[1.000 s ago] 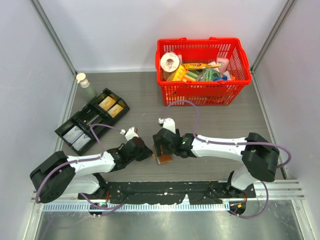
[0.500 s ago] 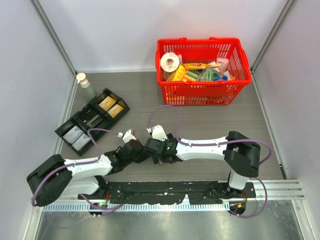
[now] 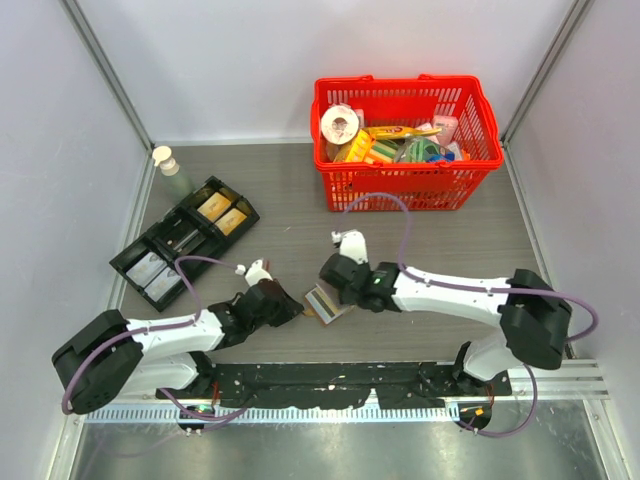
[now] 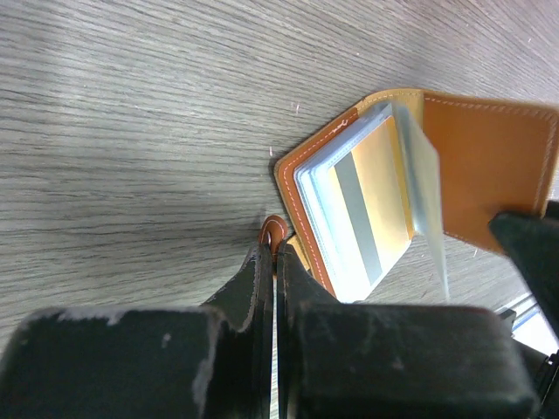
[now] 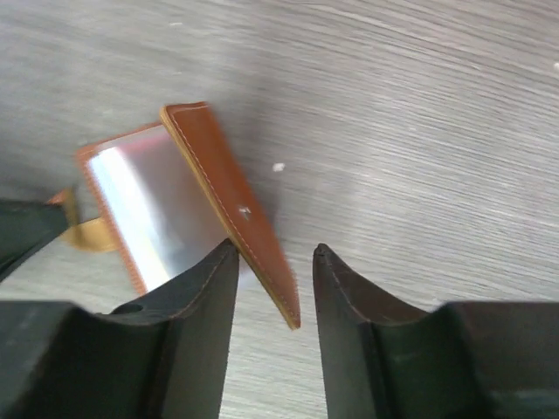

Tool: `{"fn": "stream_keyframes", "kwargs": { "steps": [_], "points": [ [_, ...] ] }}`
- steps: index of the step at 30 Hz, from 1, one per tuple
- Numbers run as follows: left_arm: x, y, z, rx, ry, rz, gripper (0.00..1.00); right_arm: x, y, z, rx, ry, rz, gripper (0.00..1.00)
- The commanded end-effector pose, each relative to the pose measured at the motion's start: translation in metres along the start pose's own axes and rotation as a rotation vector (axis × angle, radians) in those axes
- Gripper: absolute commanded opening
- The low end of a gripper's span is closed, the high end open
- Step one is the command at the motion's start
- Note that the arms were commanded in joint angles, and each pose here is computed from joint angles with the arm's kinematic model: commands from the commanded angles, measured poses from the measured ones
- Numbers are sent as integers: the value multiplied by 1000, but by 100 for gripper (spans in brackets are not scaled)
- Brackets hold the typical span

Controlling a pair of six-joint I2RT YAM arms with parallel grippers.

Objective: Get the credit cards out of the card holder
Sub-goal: Open the card holder at the center of the board.

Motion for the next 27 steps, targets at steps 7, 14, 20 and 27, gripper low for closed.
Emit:
{"fn": "stream_keyframes", "kwargs": {
  "steps": [7, 14, 20, 27],
  "points": [
    [-3, 17, 3, -118, 20, -128, 0, -28, -51, 25, -155, 66, -37, 35],
    [-6, 11, -4, -189, 9, -167, 0, -35, -61, 30, -173, 104, -21, 45],
    [-2, 0, -10, -203, -1, -149, 0, 3, -58, -10, -177, -4, -89, 68],
    [-2, -1, -6, -194, 31, -136, 0, 44, -29, -45, -154, -137, -239, 66]
  ]
}}
Point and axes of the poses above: each gripper's point midway between its finger pads, its own x axis back along the fingers, its own y axis along the line the jaws close on, z = x × y, the point moved 8 cm from there along x, back along the fingers, and after that the axes turned 1 degree about x, right-handed, at the moved point
